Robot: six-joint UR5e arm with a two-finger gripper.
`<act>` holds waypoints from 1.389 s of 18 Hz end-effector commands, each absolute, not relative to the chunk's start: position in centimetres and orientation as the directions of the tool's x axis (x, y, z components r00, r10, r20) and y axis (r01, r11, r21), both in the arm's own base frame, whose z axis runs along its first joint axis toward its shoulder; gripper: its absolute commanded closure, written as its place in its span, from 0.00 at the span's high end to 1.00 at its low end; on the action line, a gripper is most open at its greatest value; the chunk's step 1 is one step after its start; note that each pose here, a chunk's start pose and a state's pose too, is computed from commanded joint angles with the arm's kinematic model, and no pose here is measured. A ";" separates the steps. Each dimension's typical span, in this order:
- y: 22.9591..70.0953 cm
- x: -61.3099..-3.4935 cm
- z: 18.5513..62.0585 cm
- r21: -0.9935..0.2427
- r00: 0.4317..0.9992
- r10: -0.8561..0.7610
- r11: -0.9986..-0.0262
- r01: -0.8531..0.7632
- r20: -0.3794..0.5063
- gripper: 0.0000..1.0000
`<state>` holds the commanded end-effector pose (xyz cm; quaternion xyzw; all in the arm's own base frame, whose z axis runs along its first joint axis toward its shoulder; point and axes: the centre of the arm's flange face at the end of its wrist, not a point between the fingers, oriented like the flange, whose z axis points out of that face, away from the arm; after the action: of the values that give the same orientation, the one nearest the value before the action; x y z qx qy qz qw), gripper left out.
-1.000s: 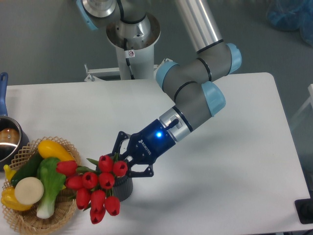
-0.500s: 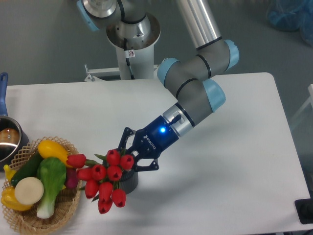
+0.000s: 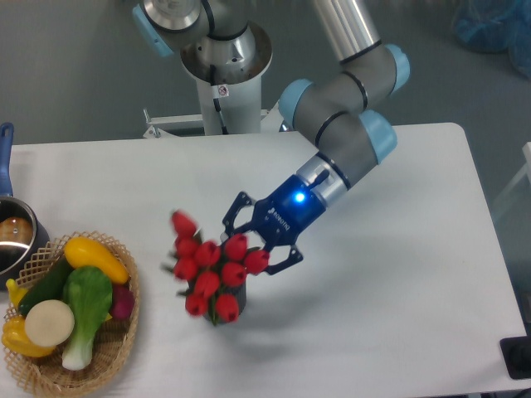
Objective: Insert the flowers into the vase
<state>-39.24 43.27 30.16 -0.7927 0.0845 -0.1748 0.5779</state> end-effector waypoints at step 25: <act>30.2 -57.7 30.0 -0.515 0.977 -0.072 -0.841 -0.167 -0.199 1.00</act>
<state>-57.67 30.23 29.97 -0.9556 0.0623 0.0863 0.2749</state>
